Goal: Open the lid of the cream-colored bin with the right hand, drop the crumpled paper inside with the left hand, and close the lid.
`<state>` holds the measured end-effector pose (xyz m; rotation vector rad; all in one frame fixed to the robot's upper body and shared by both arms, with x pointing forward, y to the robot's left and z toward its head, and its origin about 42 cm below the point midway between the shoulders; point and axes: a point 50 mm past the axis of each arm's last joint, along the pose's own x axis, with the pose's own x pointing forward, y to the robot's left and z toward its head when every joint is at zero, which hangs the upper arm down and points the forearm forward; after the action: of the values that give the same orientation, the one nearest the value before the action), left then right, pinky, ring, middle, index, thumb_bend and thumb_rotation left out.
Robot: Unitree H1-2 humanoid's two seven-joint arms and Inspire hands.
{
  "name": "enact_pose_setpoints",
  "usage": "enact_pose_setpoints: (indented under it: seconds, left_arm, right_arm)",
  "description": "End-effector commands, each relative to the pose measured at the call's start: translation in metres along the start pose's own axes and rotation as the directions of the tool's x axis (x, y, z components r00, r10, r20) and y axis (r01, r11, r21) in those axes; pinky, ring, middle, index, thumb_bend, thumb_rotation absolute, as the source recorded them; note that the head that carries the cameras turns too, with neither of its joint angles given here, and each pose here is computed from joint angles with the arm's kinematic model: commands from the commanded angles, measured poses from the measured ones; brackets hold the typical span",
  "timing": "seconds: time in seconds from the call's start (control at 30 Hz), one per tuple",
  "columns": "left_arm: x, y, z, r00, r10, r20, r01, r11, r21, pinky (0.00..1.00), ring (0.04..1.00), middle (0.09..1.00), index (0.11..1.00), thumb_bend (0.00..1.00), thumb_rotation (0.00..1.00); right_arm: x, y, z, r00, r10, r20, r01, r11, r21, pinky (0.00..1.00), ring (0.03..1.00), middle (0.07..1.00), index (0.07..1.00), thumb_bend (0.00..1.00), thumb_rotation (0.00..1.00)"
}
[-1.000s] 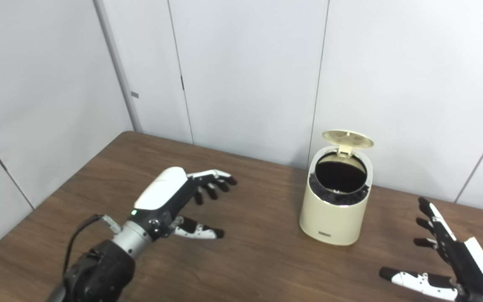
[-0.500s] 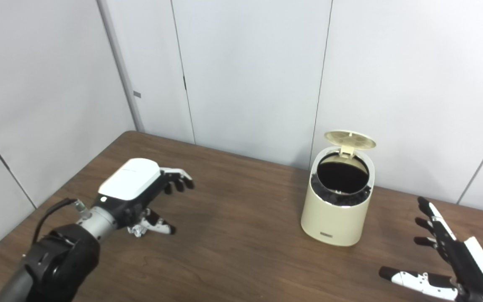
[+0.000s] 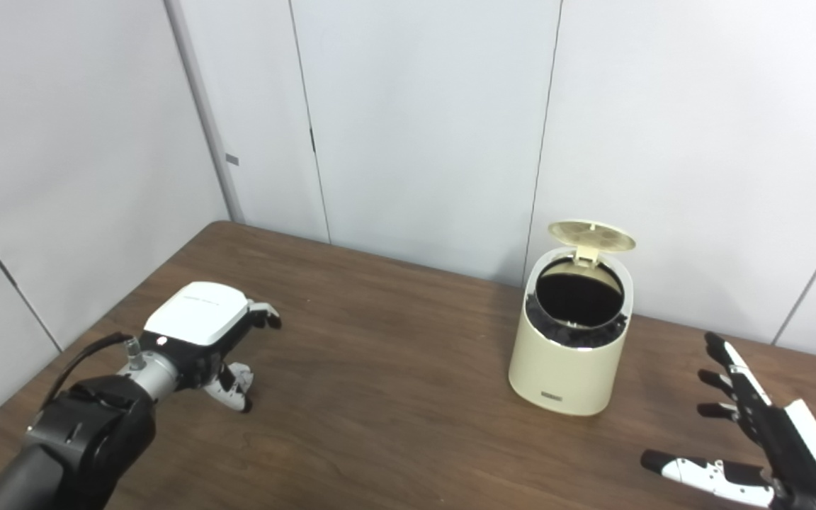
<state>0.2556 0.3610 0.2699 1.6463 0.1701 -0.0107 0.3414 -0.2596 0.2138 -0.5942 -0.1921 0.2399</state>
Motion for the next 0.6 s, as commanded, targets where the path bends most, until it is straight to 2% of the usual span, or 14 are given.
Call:
enact_pose_setpoints:
  seconds: [0.0, 0.2, 0.4, 0.57]
  left_arm:
    - [0.002, 0.006, -0.011, 0.999, 0.021, -0.041, -0.019, 0.998, 0.058, 0.53, 0.681, 0.779, 0.818, 0.91, 0.11]
    - [0.010, -0.008, -0.019, 0.996, 0.001, -0.092, 0.008, 0.995, 0.095, 0.54, 0.703, 0.773, 0.815, 0.91, 0.13]
    - [0.016, -0.019, -0.027, 0.994, -0.006, -0.108, 0.016, 0.995, 0.096, 0.55, 0.714, 0.785, 0.814, 0.89, 0.11]
    - [0.021, -0.029, -0.033, 0.993, -0.003, -0.115, 0.013, 0.996, 0.090, 0.54, 0.678, 0.747, 0.785, 0.86, 0.08]
  right_arm:
    - [0.010, -0.015, 0.018, 0.995, -0.034, 0.096, 0.036, 0.999, -0.021, 0.75, 0.898, 0.968, 0.960, 0.78, 0.26]
    - [0.010, -0.017, 0.020, 0.996, -0.033, 0.083, 0.035, 0.999, -0.022, 0.74, 0.905, 0.971, 0.955, 0.79, 0.29]
    - [0.011, -0.016, 0.021, 0.996, -0.031, 0.088, 0.032, 0.999, -0.019, 0.75, 0.909, 0.971, 0.950, 0.79, 0.28]
    - [0.011, -0.016, 0.021, 0.996, -0.028, 0.089, 0.031, 0.999, -0.024, 0.74, 0.900, 0.967, 0.947, 0.79, 0.30]
